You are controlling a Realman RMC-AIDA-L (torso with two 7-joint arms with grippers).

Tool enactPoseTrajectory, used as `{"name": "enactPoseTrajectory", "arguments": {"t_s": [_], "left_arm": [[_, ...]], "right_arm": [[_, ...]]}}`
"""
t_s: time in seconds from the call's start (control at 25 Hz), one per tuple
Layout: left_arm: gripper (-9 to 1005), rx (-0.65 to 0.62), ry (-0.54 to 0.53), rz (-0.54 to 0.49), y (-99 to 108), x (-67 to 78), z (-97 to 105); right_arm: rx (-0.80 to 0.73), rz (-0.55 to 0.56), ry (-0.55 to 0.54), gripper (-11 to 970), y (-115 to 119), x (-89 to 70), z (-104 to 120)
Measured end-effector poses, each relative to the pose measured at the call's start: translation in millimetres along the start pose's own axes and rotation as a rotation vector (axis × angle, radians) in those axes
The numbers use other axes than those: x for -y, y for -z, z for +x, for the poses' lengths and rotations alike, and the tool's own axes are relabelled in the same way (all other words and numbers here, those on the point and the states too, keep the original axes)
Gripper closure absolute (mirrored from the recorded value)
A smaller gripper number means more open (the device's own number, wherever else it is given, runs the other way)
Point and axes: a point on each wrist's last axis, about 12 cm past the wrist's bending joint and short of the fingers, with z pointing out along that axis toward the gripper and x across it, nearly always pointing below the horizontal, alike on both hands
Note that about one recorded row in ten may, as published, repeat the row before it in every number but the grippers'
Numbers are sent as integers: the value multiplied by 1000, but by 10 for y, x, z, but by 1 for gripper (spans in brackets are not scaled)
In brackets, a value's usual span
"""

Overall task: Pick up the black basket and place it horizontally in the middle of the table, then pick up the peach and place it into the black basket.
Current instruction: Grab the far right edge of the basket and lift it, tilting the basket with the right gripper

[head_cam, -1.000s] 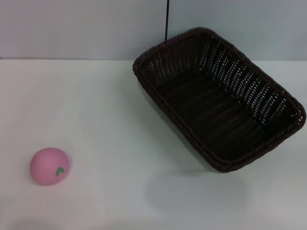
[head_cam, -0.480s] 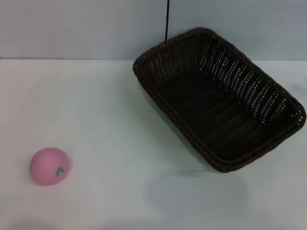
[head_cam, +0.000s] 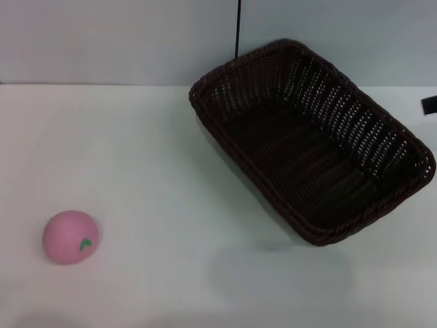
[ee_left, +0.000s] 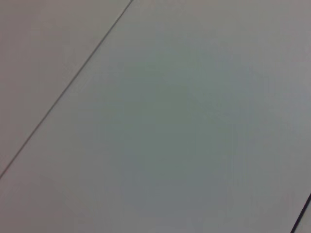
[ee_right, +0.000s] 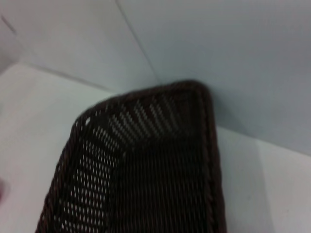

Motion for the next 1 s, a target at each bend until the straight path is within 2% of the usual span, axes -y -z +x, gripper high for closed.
{"name": "enactPoseTrajectory", "arguments": {"t_s": [0.08, 0.68, 1.0], "left_arm": [[154, -8, -3, -2, 19, -11, 3], [154, -26, -6, 4, 39, -13, 19], [153, -29, 4, 2, 34, -18, 20]], "right_arm": [[-68, -3, 29, 320, -125, -64, -43], [-184, 27, 71, 319, -449, -161, -43], [-231, 32, 72, 340, -601, -122, 27]]}}
